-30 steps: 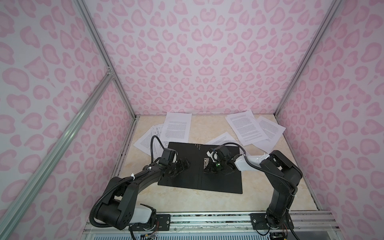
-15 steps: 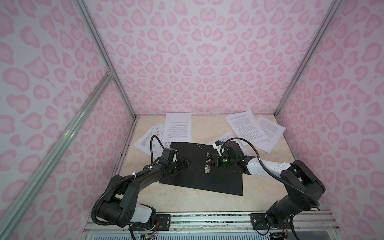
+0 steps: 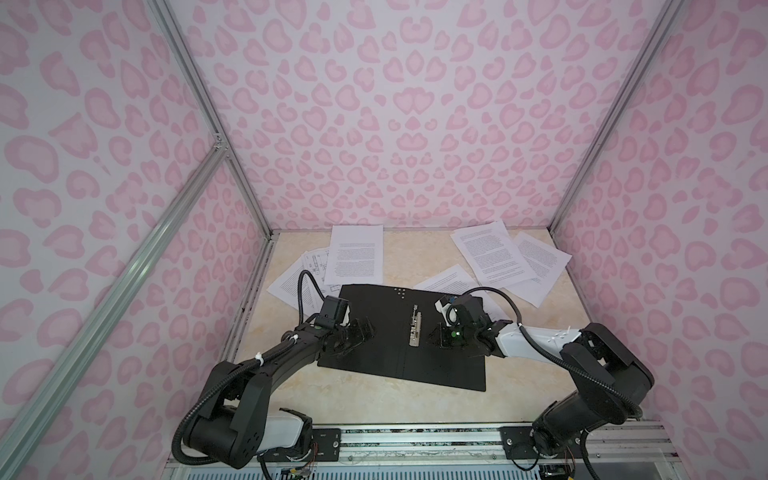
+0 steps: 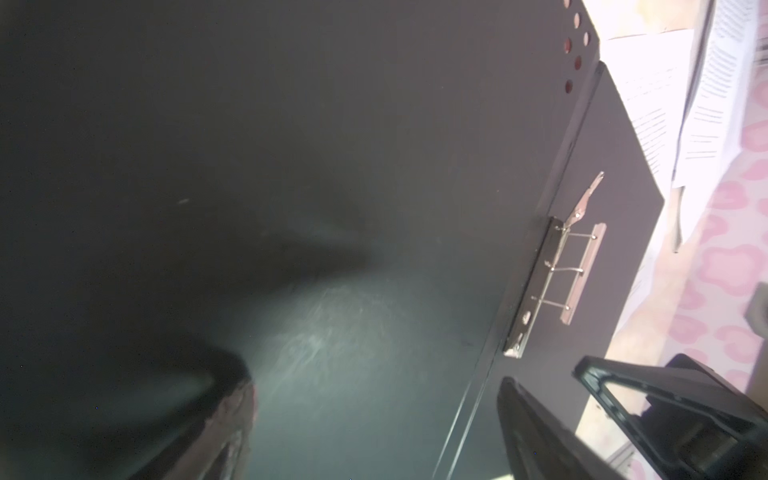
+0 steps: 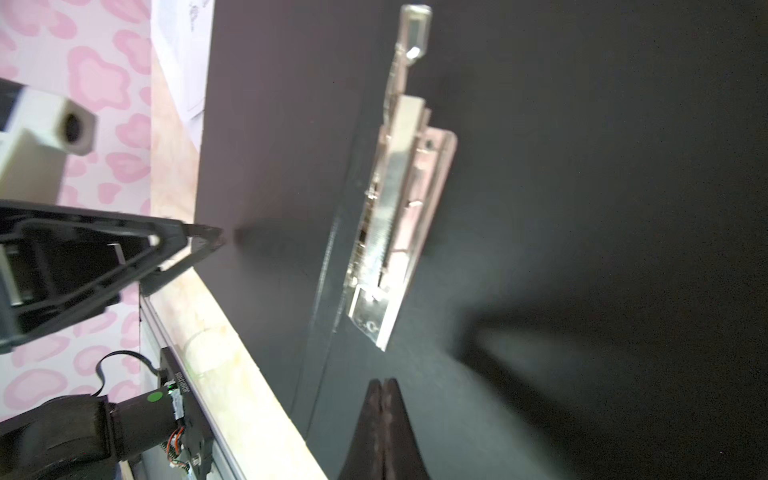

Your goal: Put the files into the folder

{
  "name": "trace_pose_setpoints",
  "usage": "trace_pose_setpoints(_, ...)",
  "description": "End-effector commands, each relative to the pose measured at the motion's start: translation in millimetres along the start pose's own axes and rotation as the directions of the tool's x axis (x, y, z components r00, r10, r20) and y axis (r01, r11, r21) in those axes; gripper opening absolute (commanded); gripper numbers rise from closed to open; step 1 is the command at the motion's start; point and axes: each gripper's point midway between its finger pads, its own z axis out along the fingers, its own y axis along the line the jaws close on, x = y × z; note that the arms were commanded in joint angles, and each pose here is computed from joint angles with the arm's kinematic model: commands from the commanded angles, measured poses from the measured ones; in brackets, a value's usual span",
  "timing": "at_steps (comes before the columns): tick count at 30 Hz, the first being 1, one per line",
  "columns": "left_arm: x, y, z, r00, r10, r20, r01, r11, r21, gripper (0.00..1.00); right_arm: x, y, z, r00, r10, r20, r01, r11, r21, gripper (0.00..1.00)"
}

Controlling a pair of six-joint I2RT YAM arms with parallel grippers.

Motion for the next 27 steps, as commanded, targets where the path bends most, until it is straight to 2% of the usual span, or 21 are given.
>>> trace_pose_setpoints(1, -13.7, 19.1, -29.3, 0.997, 0.030, 0.077, -0.018, 0.987, -0.160, 0.95, 5.3, -33.9, -6.6, 0.995, 0.087, 0.042, -0.090, 0.993, 0.077, 0.01)
trace_pose_setpoints(3, -27.2, 34.9, -44.1, 0.991, 0.011, 0.136, 0.021, 0.971, -0.236, 0.98, 8.6, -49.5, -12.7, 0.988, 0.141, 0.056, -0.145, 0.986, 0.077, 0.03)
trace_pose_setpoints(5, -37.1, 51.3, -51.3, 0.985, -0.033, 0.167, 0.078, 0.960, -0.270, 1.00, 10.5, -61.3, -18.8, 0.981, 0.178, 0.072, -0.183, 0.980, 0.073, 0.10)
trace_pose_setpoints(7, -47.0, 66.3, -53.9, 0.980, -0.071, 0.187, 0.122, 0.952, -0.281, 0.98, 10.0, -70.3, -26.7, 0.976, 0.197, 0.090, -0.204, 0.975, 0.084, 0.23)
trace_pose_setpoints(11, -60.7, 86.1, -51.7, 0.978, -0.074, 0.197, 0.137, 0.935, -0.327, 0.98, 4.7, -84.4, -48.6, 0.966, 0.209, 0.154, -0.228, 0.966, 0.121, 0.52)
trace_pose_setpoints(14, -62.7, 98.1, -42.5, 0.982, -0.075, 0.175, 0.134, 0.923, -0.362, 0.98, 3.6, -105.2, -70.7, 0.958, 0.203, 0.202, -0.248, 0.942, 0.227, 0.65)
trace_pose_setpoints(16, -60.6, 104.3, -33.5, 0.987, -0.074, 0.144, 0.125, 0.916, -0.381, 0.99, 0.3, -119.8, -84.9, 0.956, 0.190, 0.221, -0.253, 0.918, 0.306, 0.69)
trace_pose_setpoints(18, -54.9, 112.0, -26.7, 0.989, -0.087, 0.117, 0.128, 0.905, -0.406, 1.00, -2.9, -128.4, -93.9, 0.953, 0.193, 0.232, -0.263, 0.907, 0.329, 0.70)
trace_pose_setpoints(20, -49.4, 116.1, -20.9, 0.991, -0.097, 0.098, 0.128, 0.903, -0.409, 1.00, -4.2, -134.7, -99.4, 0.949, 0.203, 0.241, -0.278, 0.900, 0.335, 0.71)
trace_pose_setpoints(27, -17.4, 99.4, 0.5, 0.996, -0.078, -0.034, 0.063, 0.942, -0.331, 0.97, -11.2, -145.1, -102.1, 0.940, 0.240, 0.244, -0.308, 0.904, 0.295, 0.71)
